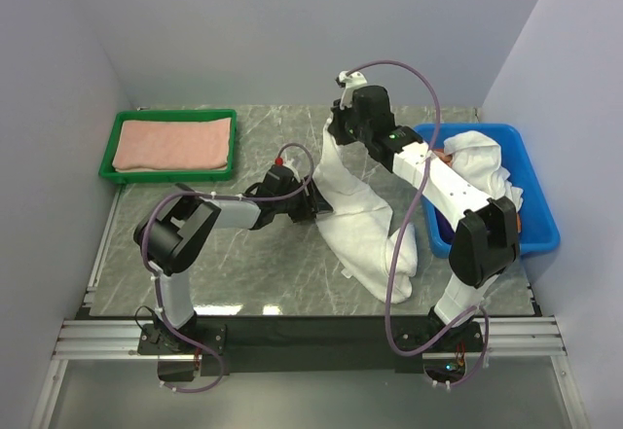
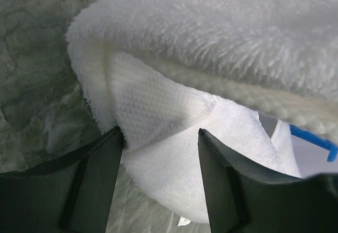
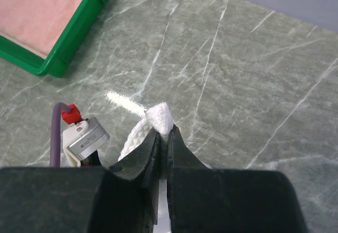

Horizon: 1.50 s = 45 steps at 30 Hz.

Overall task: Fold and stack the towels
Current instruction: Flatten out the crumpled towel

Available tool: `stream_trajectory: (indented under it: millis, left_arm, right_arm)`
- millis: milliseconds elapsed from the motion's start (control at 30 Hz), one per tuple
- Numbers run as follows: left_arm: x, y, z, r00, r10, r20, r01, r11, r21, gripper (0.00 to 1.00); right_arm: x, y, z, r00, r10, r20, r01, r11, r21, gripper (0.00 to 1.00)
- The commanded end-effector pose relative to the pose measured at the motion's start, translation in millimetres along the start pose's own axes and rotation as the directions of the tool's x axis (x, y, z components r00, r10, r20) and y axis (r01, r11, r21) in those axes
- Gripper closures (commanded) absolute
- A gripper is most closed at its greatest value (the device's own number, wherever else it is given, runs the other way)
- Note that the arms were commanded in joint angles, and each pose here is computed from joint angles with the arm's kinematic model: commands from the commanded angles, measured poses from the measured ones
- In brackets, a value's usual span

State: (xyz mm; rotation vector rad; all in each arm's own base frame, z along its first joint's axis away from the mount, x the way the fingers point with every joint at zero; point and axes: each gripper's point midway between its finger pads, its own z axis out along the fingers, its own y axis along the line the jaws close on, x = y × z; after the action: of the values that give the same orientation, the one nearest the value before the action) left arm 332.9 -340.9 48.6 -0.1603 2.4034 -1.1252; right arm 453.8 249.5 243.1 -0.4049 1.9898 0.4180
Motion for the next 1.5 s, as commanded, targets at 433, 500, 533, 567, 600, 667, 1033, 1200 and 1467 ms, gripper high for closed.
stream_trajectory:
  millis: [433,500,533,567,600,667,1033,1200,1467]
  left_arm:
    - [-16,-28,-12,0.984,-0.176,0.039,0.168,0.974,0.152,0.46]
    - [-24,-42,-19,0.982,-0.181,0.056,0.167,0.967,0.194,0.47]
    - [-28,-50,-21,0.982,-0.178,0.069,0.158,0.961,0.227,0.47]
    - [-30,-55,-22,0.981,-0.178,0.07,0.157,0.957,0.243,0.47]
    - [-31,-56,-22,0.981,-0.181,0.07,0.158,0.955,0.251,0.47]
    - [-32,-60,-20,0.981,-0.186,0.062,0.163,0.948,0.272,0.47]
    - [-11,-26,-1,0.958,-0.285,0.027,0.275,0.944,0.181,0.46]
    - [0,-21,10,0.956,-0.294,0.002,0.29,0.944,0.158,0.46]
    - [2,-14,17,0.951,-0.307,0.013,0.303,0.943,0.141,0.5]
  right_arm:
    - [-26,-1,-21,0.996,0.015,0.093,-0.015,1.0,-0.005,1.0]
    - [-24,0,-20,0.996,0.013,0.09,-0.013,1.0,-0.004,1.0]
    - [-24,0,-21,0.996,0.015,0.09,-0.015,1.0,-0.004,1.0]
    - [-23,-1,-21,0.996,0.016,0.088,-0.015,1.0,-0.003,1.0]
    - [-23,0,-21,0.996,0.015,0.087,-0.015,1.0,-0.004,1.0]
    - [-23,-1,-21,0.996,0.014,0.088,-0.014,1.0,-0.003,1.0]
    - [-16,-4,-21,0.996,0.027,0.083,-0.027,1.0,0.0,1.0]
    - [-14,-5,-20,0.996,0.028,0.081,-0.028,1.0,0.0,1.0]
    - [-12,-5,-19,0.996,0.038,0.079,-0.038,0.999,-0.006,1.0]
